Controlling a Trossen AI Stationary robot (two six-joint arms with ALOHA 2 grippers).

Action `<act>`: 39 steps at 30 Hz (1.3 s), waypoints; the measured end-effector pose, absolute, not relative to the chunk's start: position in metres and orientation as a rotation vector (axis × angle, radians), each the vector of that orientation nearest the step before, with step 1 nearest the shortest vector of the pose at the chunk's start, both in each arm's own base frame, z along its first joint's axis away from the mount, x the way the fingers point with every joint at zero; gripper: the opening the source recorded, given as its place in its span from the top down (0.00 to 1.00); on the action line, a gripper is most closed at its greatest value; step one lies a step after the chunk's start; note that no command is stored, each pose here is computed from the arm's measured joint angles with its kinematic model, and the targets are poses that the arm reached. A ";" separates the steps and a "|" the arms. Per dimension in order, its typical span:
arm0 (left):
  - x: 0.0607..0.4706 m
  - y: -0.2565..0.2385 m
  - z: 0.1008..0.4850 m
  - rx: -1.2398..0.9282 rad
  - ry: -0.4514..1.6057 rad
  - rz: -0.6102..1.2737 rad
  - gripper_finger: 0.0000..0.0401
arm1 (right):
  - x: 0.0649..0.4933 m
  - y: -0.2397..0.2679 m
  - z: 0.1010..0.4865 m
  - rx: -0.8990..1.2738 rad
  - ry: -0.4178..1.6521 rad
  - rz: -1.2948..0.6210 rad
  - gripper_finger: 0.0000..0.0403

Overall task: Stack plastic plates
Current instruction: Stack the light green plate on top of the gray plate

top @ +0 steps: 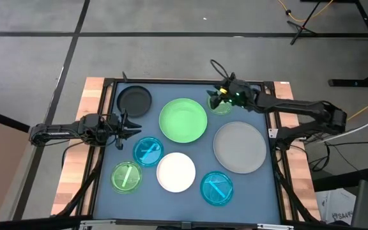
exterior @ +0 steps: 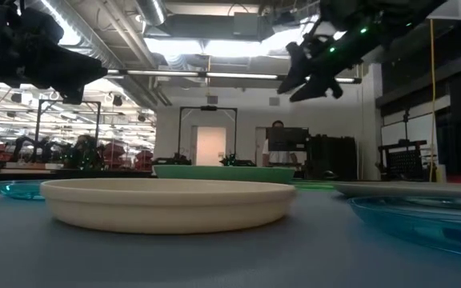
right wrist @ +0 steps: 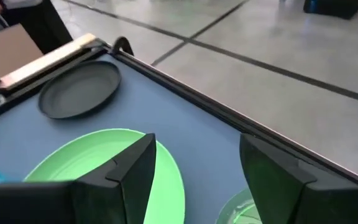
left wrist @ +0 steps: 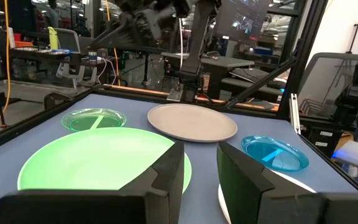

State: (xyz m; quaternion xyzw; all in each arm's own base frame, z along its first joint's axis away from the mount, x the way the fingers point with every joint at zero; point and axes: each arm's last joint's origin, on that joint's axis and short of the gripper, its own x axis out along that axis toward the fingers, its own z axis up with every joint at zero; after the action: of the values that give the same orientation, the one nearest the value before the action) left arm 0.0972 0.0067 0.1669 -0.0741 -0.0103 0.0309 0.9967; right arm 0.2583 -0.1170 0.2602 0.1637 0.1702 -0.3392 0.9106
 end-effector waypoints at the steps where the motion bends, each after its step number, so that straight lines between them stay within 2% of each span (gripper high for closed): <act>1: 0.097 0.007 0.167 -0.148 -0.021 0.062 0.78 | 0.261 -0.121 0.258 0.343 0.361 -0.696 0.45; 14: 0.097 0.007 0.167 -0.148 -0.021 0.062 0.78 | 0.278 -0.153 0.217 0.418 0.508 -0.673 0.45; 39: 0.097 0.007 0.167 -0.149 -0.021 0.062 0.78 | 0.296 -0.157 0.150 0.521 0.733 -0.538 0.45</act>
State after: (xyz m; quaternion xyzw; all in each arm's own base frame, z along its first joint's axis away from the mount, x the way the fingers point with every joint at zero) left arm 0.0972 0.0067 0.1669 -0.0742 -0.0104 0.0309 0.9967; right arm 0.2963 -0.1567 0.1496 0.2485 0.3499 -0.2569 0.8659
